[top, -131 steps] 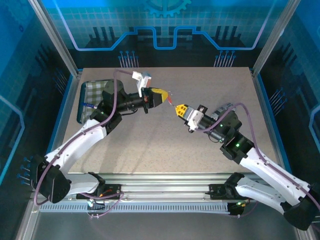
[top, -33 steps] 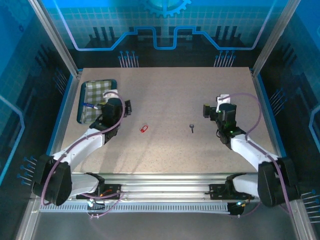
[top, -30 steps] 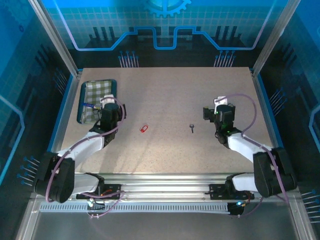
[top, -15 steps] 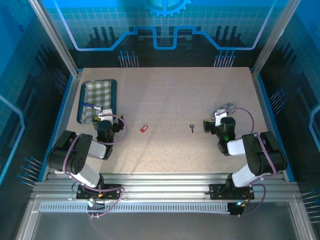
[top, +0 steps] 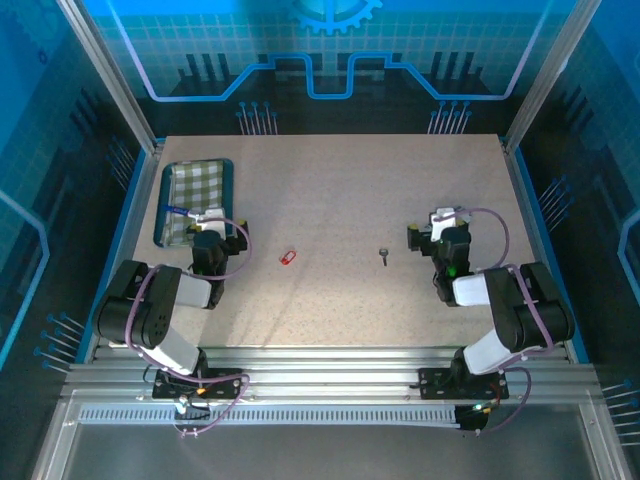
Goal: Remove the keys from the keyring
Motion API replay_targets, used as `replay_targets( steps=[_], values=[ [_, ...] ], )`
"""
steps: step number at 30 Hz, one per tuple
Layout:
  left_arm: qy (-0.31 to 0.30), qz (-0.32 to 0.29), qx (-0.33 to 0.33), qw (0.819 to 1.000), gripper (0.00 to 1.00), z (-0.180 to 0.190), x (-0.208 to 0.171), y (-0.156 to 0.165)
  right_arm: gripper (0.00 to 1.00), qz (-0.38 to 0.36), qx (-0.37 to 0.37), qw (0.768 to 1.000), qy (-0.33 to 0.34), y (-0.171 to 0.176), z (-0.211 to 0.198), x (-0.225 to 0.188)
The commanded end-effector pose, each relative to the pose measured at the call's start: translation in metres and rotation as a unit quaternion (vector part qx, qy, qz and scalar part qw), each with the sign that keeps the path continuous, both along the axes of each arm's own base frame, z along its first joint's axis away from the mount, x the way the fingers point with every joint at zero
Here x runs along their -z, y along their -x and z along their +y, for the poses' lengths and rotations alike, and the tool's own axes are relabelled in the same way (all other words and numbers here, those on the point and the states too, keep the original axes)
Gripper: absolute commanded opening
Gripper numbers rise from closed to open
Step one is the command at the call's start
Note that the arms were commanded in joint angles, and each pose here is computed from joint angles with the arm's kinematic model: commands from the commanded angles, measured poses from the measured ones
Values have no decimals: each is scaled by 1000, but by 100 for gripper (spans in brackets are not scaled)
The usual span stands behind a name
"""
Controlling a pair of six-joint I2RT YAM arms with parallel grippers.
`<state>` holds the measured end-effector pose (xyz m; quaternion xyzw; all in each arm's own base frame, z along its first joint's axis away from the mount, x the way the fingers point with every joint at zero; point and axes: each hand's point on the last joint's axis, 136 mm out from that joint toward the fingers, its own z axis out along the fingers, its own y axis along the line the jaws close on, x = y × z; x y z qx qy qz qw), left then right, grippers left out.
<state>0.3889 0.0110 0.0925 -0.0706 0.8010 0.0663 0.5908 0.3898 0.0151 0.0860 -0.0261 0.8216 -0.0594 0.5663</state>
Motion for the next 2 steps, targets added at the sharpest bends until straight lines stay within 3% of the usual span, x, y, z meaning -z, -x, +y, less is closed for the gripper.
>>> replay_targets(
  steps=[1, 2],
  values=[
    [11, -13, 4, 1000, 99, 0, -8, -3, 100, -25, 4, 1000, -4, -7, -1, -15],
    [11, -12, 4, 1000, 100, -1, -8, -3, 100, -25, 3, 1000, -4, -7, -1, -15]
  ],
)
